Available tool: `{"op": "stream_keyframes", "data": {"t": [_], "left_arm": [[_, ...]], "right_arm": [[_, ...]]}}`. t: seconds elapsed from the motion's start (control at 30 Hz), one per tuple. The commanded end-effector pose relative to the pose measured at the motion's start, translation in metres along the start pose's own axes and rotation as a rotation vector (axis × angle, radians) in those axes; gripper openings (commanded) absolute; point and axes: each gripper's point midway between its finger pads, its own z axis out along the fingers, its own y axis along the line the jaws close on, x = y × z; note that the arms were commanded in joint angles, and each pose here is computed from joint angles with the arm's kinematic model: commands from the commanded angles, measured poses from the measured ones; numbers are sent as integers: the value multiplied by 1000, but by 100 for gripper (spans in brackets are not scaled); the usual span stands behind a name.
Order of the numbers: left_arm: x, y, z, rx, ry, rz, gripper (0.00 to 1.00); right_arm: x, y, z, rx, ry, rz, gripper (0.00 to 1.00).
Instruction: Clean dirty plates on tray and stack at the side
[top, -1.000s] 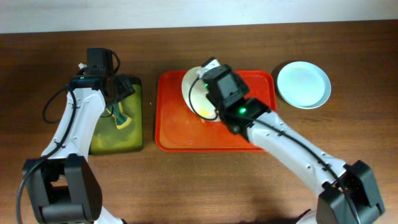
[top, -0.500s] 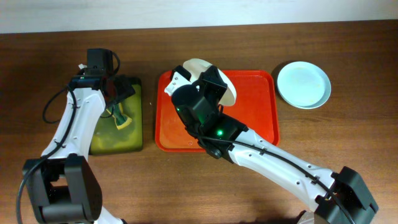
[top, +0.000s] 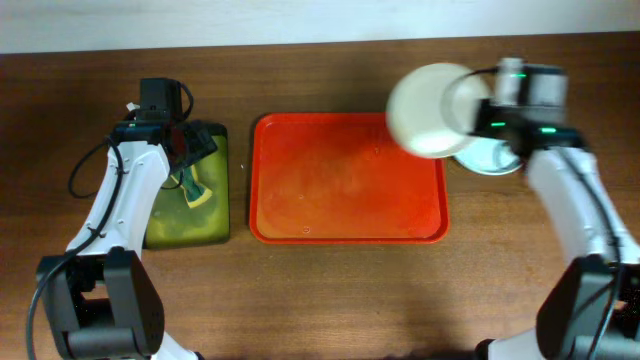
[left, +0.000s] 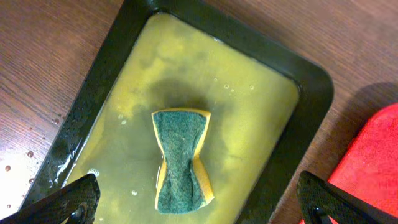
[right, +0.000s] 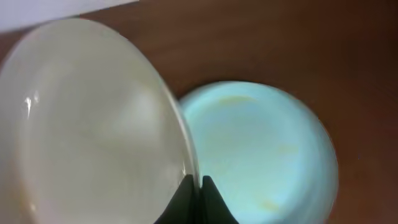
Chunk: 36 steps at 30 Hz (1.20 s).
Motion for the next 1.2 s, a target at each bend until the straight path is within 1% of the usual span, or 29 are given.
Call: {"op": "stream_keyframes", "data": {"t": [0.0,0.03,0.1,0.2,0.23,0.27,0.3,0.33,0.37,0.4,0.47,0.5,0.53,0.63,0.67,0.77,0.8,0.87,0.9,0.97,1.17], "left_arm": [[-6,-2,-7,14,-19,-7,99],[-6,-2,-7,14,-19,-7,99],[-6,-2,-7,14,-19,-7,99],[-6,-2,-7,14,-19,-7,99],[-6,-2,-7,13,-18,-7,99],[-6,-2,-7,14,-19,-7,99],[-6,-2,-7,13,-18,-7,99],[-6,-2,-7,13,-19,-8,99],[-6,-2,-7,14,-19,-7,99],[-6,-2,-7,13,-19,-7,99],[-6,-2,-7,14,-19,-7,99],[-6,-2,-7,14,-19,-7,99],[-6,-2,-7,14,-19,-7,99],[-6,-2,-7,14,-19,-7,99],[-6,-2,-7,14,-19,-7,99],[-6,-2,-7,14,-19,-7,99],[-6,-2,-7,14,-19,-7,99],[-6,-2,-7,13,-18,-7,99],[-6,-2,-7,13,-19,-7,99],[-6,-2,-7,13,-18,-7,99],[-6,-2,-7,14,-19,-7,99]], "right_arm": [[11,-70,13,46,38,301,4],[17,-91,20,76,46,357,4],[29,-112,35,102,70,394,4],[49,-118,65,107,116,402,4],[53,-117,68,106,127,401,6],[55,-114,69,98,137,402,25],[53,-108,68,59,138,405,40],[45,-92,63,-28,129,406,60],[39,-82,57,-88,119,404,66],[23,-62,41,-179,90,390,69],[10,-49,16,-200,64,369,71],[5,-39,-4,-205,56,356,81],[5,-34,-25,-173,59,347,98],[28,-25,-80,-37,121,314,98],[43,-14,-101,-7,163,284,98],[75,27,-138,-46,218,178,99],[83,34,-146,-48,221,145,99],[103,51,-180,-42,209,40,98],[115,58,-197,-67,225,7,98],[139,79,-225,-183,274,-33,98],[142,78,-228,-186,274,-72,98]]}}
